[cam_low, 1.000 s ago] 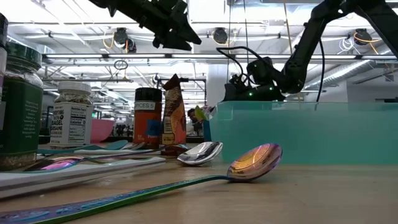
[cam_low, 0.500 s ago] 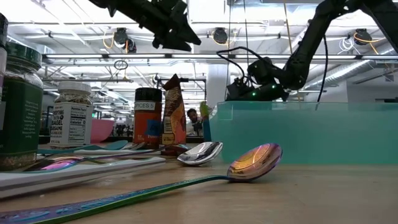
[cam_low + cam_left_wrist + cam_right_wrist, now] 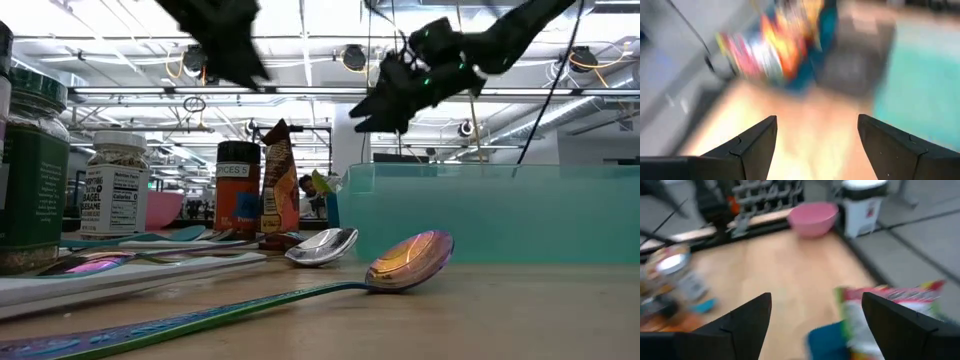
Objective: Pick & Place Food Item
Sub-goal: Put the blue noodle pack into the blue bin
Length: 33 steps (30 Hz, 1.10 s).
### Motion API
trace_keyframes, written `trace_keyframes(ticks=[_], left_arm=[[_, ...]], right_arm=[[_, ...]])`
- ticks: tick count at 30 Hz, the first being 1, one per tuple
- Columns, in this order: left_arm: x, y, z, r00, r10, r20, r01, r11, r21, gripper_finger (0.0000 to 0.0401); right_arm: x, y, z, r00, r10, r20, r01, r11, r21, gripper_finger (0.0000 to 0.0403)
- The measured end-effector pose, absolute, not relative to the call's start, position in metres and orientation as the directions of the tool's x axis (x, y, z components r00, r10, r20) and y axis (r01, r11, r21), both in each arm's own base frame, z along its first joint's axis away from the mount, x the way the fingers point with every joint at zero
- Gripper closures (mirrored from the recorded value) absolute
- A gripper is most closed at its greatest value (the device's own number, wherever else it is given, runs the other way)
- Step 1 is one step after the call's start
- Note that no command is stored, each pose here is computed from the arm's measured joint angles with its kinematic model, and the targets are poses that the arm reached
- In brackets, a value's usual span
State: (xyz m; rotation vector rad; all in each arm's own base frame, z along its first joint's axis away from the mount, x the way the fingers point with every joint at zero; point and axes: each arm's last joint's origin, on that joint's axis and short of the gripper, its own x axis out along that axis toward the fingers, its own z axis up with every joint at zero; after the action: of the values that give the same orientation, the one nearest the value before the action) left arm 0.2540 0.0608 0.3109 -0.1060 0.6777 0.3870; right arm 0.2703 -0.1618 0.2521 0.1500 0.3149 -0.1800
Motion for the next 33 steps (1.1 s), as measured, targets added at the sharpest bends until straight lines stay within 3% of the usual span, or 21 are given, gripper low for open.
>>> trace_keyframes(ticks=[3, 6, 10, 14, 25, 29, 33], left_arm=[[0.229, 0.042, 0.300, 0.557, 0.188, -0.809, -0.387, 0.921, -0.052, 0.0116], [0.208, 0.023, 0.289, 0.346, 0.105, -0.932, -0.513, 0.853, -0.094, 0.0116], [0.186, -0.003, 0.278, 0.106, 0.080, -0.991, -0.659, 0.752, -0.010, 0.0116], [0.171, -0.030, 0.260, -0.039, -0.017, -0.999, -0.697, 0.717, 0.016, 0.0116], [0.137, -0.094, 0.205, -0.274, -0.329, -0.904, -0.538, 0.831, -0.140, 0.0116], [0.123, -0.106, 0.198, -0.303, -0.265, -0.916, -0.444, 0.889, -0.110, 0.0116], [0.120, -0.115, 0.190, -0.203, -0.177, -0.963, -0.389, 0.917, -0.086, 0.0116]], right_arm=[[0.267, -0.130, 0.262, 0.908, -0.138, -0.396, 0.197, 0.974, 0.112, 0.0106], [0.267, -0.100, 0.266, 0.870, -0.182, -0.459, 0.225, 0.973, 0.041, 0.0117], [0.273, -0.067, 0.271, 0.869, -0.201, -0.452, 0.195, 0.979, -0.060, 0.0130], [0.278, -0.043, 0.272, 0.882, -0.162, -0.443, 0.140, 0.987, -0.080, 0.0139], [0.280, -0.028, 0.273, 0.894, -0.115, -0.434, 0.081, 0.992, -0.094, 0.0149], [0.281, -0.028, 0.274, 0.897, -0.113, -0.427, 0.081, 0.992, -0.094, 0.0149], [0.281, -0.028, 0.274, 0.899, -0.113, -0.424, 0.081, 0.992, -0.094, 0.0149]])
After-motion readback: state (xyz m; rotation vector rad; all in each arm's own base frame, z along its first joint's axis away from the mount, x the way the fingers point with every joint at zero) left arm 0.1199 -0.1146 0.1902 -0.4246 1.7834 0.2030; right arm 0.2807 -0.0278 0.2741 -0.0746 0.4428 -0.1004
